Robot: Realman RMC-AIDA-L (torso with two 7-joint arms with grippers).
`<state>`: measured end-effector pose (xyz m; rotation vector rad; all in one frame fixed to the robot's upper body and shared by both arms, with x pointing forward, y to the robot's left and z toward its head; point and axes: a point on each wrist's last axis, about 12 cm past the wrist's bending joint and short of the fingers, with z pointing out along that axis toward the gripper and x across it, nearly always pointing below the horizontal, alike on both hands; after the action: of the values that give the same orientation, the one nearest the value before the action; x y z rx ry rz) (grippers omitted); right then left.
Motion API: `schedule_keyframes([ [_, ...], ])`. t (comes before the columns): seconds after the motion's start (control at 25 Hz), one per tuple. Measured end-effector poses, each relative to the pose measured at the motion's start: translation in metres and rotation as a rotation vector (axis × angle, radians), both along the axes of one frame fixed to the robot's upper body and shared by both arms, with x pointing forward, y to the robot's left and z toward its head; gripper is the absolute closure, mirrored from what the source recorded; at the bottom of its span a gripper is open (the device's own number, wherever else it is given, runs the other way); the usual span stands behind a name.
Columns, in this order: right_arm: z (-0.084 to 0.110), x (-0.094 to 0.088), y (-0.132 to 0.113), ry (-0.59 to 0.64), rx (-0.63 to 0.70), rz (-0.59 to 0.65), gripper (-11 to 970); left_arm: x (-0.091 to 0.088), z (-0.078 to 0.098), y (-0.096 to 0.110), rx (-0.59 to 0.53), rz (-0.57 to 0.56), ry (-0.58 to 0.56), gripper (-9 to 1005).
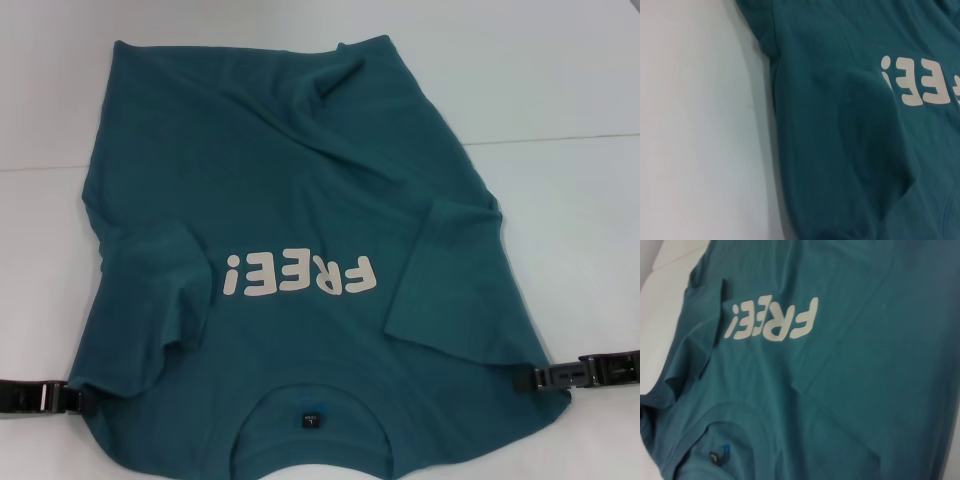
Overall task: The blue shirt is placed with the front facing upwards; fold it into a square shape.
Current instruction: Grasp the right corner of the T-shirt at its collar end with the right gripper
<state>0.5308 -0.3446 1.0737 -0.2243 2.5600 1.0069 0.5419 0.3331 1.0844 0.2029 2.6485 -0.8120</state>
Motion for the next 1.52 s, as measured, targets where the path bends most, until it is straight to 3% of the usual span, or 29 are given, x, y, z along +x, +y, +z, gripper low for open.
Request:
schedule_keyframes([
  [0.44, 0.0, -0.013, -0.001, 0.026, 0.041, 0.031, 125, 0.001, 0.0, -0.003, -0.002, -0.008, -0.001, 976],
  [1.16, -0.007, -0.013, -0.007, 0.005, 0.034, -0.051, 134, 0.002, 0.0, -0.004, 0.0, -0.013, -0.003, 975],
  [1.52, 0.0, -0.015, -0.001, -0.016, 0.108, -0.009, 138, 0.002, -0.002, -0.005, -0.001, -0.012, -0.005, 975],
])
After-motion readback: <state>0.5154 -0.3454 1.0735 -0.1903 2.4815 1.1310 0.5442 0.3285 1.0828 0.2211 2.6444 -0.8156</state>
